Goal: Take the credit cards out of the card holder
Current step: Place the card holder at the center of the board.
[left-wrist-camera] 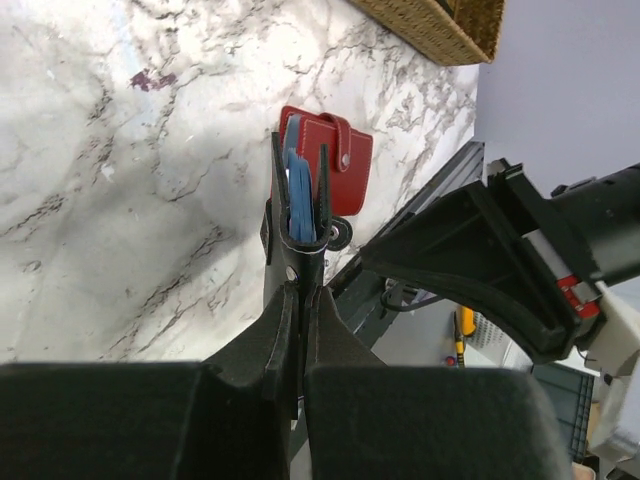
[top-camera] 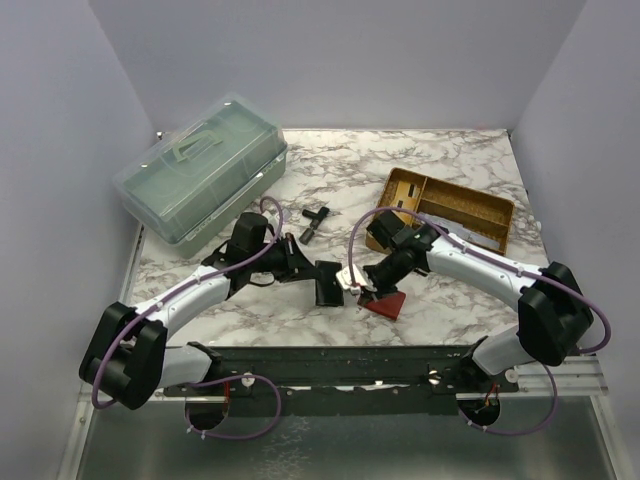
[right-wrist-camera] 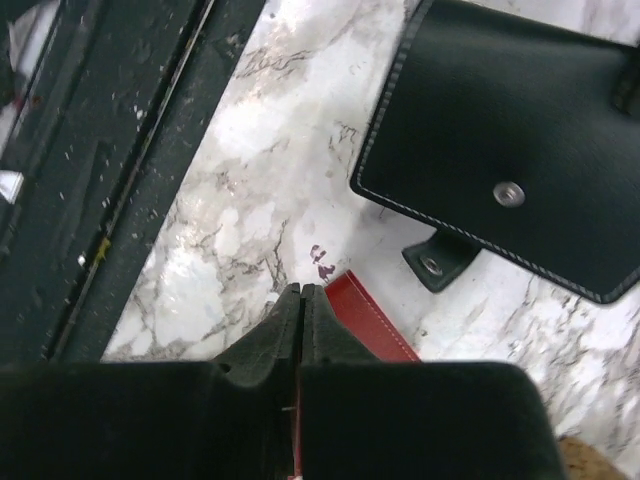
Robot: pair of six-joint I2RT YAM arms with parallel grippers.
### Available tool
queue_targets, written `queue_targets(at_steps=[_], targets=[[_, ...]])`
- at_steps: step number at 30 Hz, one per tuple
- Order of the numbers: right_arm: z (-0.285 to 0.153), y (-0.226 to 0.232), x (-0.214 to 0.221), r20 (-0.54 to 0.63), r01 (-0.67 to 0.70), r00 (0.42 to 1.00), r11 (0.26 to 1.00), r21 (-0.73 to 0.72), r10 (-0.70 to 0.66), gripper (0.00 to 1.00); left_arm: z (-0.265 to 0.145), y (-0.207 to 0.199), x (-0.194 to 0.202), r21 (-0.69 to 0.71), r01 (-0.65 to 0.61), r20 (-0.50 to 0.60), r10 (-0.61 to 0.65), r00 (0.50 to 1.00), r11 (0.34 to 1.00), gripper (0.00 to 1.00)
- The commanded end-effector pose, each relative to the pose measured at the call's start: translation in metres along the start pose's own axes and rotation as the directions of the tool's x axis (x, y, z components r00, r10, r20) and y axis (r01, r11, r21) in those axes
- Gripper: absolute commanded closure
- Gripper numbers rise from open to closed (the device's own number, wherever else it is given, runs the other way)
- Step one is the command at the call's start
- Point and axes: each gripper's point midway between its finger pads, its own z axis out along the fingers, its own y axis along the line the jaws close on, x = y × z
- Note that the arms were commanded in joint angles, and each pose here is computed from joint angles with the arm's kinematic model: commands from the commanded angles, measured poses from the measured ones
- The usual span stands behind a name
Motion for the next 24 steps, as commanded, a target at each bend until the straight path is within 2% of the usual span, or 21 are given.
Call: queue_targets(at_steps=[1,2,4,7,10,13,15,17,20,24], targets=[[-0.005,-0.017,-0.025,0.093,-0.196,0.978,0.978,0.068,0.189,0.97,-0.001,0.012,0.0,-0.03,0.011,0.017,-0.01,1.0,0.999,1.0],[-0.006,-0.019,-0.036,0.138,-0.243,0.963,0.968,0.06,0.233,0.9,0.0,0.017,-0.002,-0.05,0.021,0.026,-0.019,0.999,0.999,1.0],[-0.008,-0.023,-0.055,0.223,-0.34,0.919,0.94,0.03,0.326,0.87,0.003,0.034,-0.004,-0.124,0.066,0.054,-0.06,0.997,0.99,1.0],[-0.012,-0.027,-0.067,0.304,-0.457,0.847,0.89,-0.005,0.436,0.84,0.006,0.061,-0.01,-0.245,0.139,0.112,-0.114,0.987,0.959,0.86],[-0.016,-0.031,-0.065,0.323,-0.518,0.808,0.855,-0.008,0.492,0.83,-0.013,0.106,-0.02,-0.492,0.245,0.244,-0.138,0.96,0.835,0.61],[-0.016,-0.034,-0.057,0.326,-0.555,0.79,0.832,0.021,0.519,0.81,-0.041,0.125,-0.027,-0.633,0.279,0.315,-0.088,0.945,0.722,0.54],[-0.016,-0.037,-0.053,0.328,-0.582,0.776,0.812,0.044,0.538,0.79,-0.058,0.124,-0.033,-0.671,0.29,0.349,-0.055,0.936,0.682,0.53],[-0.016,-0.041,-0.05,0.333,-0.62,0.75,0.782,0.056,0.571,0.76,-0.066,0.111,-0.038,-0.652,0.276,0.364,-0.027,0.931,0.706,0.52],[-0.014,-0.046,-0.052,0.352,-0.688,0.686,0.725,0.029,0.637,0.72,-0.06,0.078,-0.037,-0.559,0.203,0.326,-0.011,0.945,0.804,0.46],[-0.008,-0.054,-0.053,0.361,-0.817,0.518,0.573,-0.059,0.776,0.71,-0.04,0.054,-0.014,-0.512,0.122,0.214,-0.011,0.977,0.85,0.4]])
